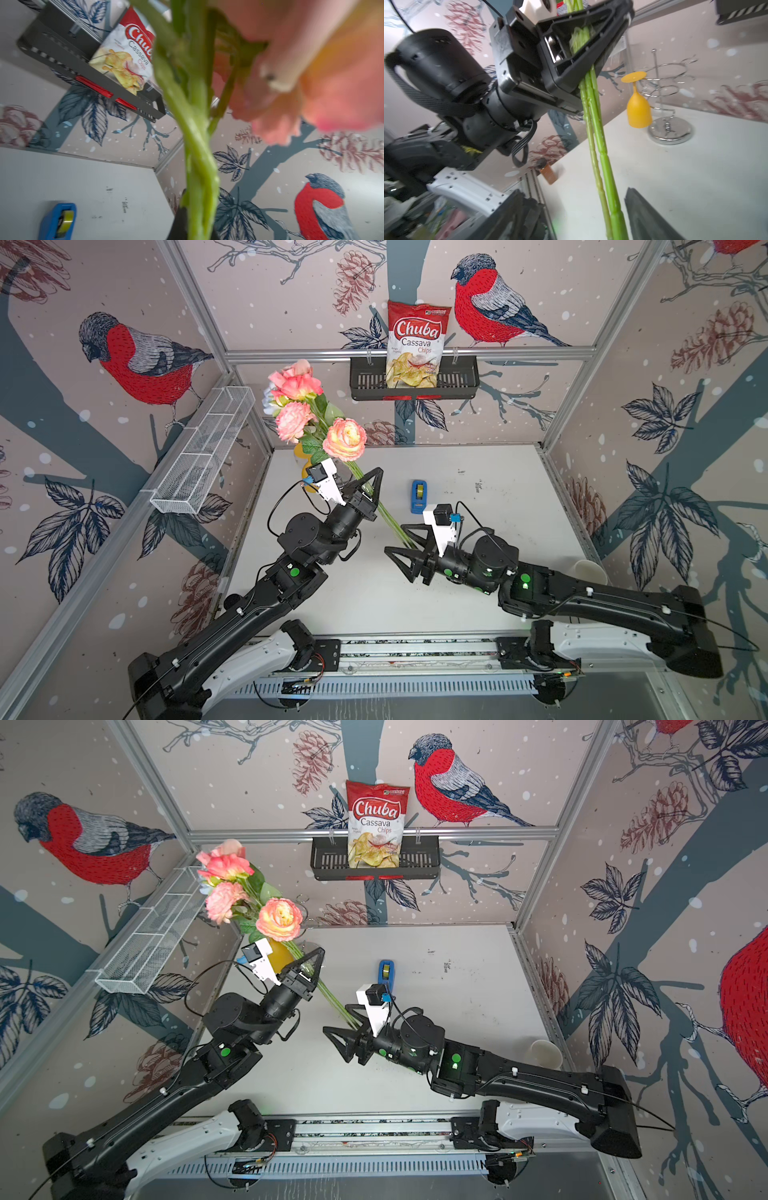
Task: Wrap bouquets with tape
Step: Wrap the tape around the bouquet.
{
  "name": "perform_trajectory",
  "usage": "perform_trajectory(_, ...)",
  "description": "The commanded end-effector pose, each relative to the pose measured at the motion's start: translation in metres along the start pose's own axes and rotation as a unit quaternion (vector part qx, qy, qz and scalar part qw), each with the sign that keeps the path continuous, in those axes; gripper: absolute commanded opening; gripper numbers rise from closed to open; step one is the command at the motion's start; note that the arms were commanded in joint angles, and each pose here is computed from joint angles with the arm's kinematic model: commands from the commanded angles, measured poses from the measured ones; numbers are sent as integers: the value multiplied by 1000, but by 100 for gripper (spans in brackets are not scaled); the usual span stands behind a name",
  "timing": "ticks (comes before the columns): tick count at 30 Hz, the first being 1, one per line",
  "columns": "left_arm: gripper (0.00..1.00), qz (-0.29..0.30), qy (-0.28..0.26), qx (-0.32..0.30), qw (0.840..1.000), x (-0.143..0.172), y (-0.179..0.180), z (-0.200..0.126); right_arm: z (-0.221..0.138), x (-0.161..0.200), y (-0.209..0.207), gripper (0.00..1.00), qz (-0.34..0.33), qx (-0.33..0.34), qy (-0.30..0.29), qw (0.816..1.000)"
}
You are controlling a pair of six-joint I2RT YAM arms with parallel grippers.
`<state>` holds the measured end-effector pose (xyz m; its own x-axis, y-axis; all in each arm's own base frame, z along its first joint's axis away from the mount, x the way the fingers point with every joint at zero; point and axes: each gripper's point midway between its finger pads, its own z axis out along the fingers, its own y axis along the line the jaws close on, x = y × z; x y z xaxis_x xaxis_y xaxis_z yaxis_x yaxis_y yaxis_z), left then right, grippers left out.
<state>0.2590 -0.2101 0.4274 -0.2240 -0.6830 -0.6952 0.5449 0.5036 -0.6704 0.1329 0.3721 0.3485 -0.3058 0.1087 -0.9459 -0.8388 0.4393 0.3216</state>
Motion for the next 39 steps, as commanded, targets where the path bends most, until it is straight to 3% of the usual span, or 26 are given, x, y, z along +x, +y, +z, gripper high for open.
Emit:
perform_trajectory(1, 0, 31, -13, -60, 998, 0, 23, 1, 7, 8, -40, 77, -52, 139, 24, 989)
perform_trajectory(8, 0, 23, -8, -22, 999, -3, 6, 3, 36, 30, -55, 67, -115, 204, 76, 969)
perform_trajectory(9, 0, 23, -4, -13, 1000, -2, 3, 3, 39, 33, -55, 59, -120, 205, 80, 968)
perform_trajectory(11, 0, 22, 7, 2, 1000, 2, -2, 3, 44, 35, -51, 35, -123, 197, 86, 969)
perform_trajectory(13, 0, 23, 16, 18, 999, 3, -7, 2, 45, 33, -49, 0, -121, 192, 84, 970)
perform_trajectory(14, 7, 23, 20, 24, 999, 3, -8, 1, 44, 31, -48, 0, -118, 191, 82, 971)
perform_trajectory(16, 36, 22, 31, 44, 998, 2, -11, -2, 40, 27, -43, 0, -110, 171, 70, 977)
perform_trajectory(18, 49, 16, 34, 59, 998, 0, -12, -6, 35, 24, -36, 0, -97, 138, 57, 984)
perform_trajectory(25, 66, -7, 49, 92, 994, 7, -17, -13, 18, 8, -17, 0, -66, 56, 15, 996)
perform_trajectory(29, 66, -15, 46, 88, 995, 7, -14, -13, 17, 7, -17, 0, -70, 57, 21, 996)
perform_trajectory(39, 52, -37, 57, 178, 982, 12, -42, -18, 22, 6, -1, 0, -61, 15, 26, 998)
